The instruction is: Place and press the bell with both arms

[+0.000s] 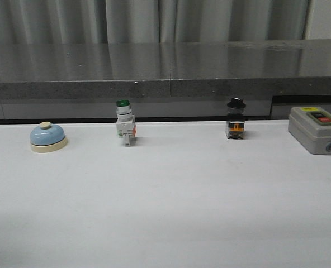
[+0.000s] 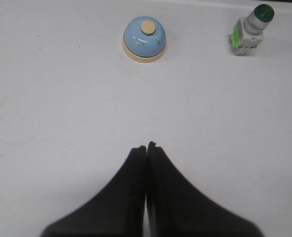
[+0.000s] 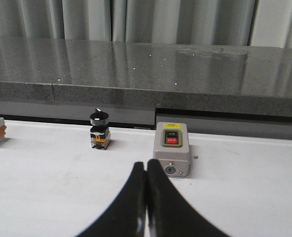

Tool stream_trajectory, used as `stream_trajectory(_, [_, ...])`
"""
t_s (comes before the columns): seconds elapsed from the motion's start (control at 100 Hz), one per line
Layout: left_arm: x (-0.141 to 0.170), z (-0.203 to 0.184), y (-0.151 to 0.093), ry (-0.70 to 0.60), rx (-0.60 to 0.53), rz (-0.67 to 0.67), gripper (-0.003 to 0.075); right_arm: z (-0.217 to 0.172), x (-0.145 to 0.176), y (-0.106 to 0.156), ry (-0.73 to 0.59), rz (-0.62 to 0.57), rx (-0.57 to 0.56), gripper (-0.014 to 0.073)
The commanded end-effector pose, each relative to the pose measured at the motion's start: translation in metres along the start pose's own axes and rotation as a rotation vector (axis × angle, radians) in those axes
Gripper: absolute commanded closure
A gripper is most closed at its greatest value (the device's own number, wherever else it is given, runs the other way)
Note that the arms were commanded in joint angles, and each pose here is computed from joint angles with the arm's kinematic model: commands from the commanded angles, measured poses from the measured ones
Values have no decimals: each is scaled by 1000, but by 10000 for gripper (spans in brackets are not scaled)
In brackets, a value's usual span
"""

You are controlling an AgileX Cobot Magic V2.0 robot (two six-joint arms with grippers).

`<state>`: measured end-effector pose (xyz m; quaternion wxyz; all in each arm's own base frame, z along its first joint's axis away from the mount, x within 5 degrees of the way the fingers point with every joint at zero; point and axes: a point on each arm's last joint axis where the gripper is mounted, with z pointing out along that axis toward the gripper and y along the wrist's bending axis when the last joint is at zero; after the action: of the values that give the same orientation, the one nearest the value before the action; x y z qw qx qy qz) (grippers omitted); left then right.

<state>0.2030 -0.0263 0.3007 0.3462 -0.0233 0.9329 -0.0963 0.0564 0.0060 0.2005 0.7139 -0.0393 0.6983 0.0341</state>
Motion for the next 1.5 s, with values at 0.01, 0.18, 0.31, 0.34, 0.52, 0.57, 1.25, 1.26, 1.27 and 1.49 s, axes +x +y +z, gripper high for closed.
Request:
stream_trajectory(0.01, [-13,-8,-3,-82,13,12,659,-2,-12,-1,-105,-9,12,655])
stream_trajectory(0.18, [-13,-8,-3,-82,12,21,300,-2,-12,-1,-105,-9,12,655])
stream_trajectory(0.31, [-14,-8,-3,-91,12,21,62,-2,-12,-1,-105,-9,12,655])
stream_trajectory(0.34, [-14,-8,-3,-91,12,21,46,-2,-12,-1,-105,-9,12,655])
stream_trajectory(0.52, [-14,-8,-3,-89,14,19,66,-2,-12,-1,-105,-9,12,655])
stream_trajectory(0.57, [-16,-7,-3,-100,14,19,69,-2,-12,-1,-105,-9,12,655])
stream_trajectory(1.25, [-112,74,-28,-51,40,78,71,-2,-12,-1,-105,-9,12,655])
stream_trajectory(1.26, [-114,75,-28,-54,41,78,71,-2,-12,-1,-105,-9,12,655])
stream_trajectory(1.27, [-114,78,-29,-48,41,79,71,-2,-12,-1,-105,-9,12,655])
stream_trajectory(1.49, [-133,119,-30,-19,34,100,76,-2,-12,-1,-105,-9,12,655])
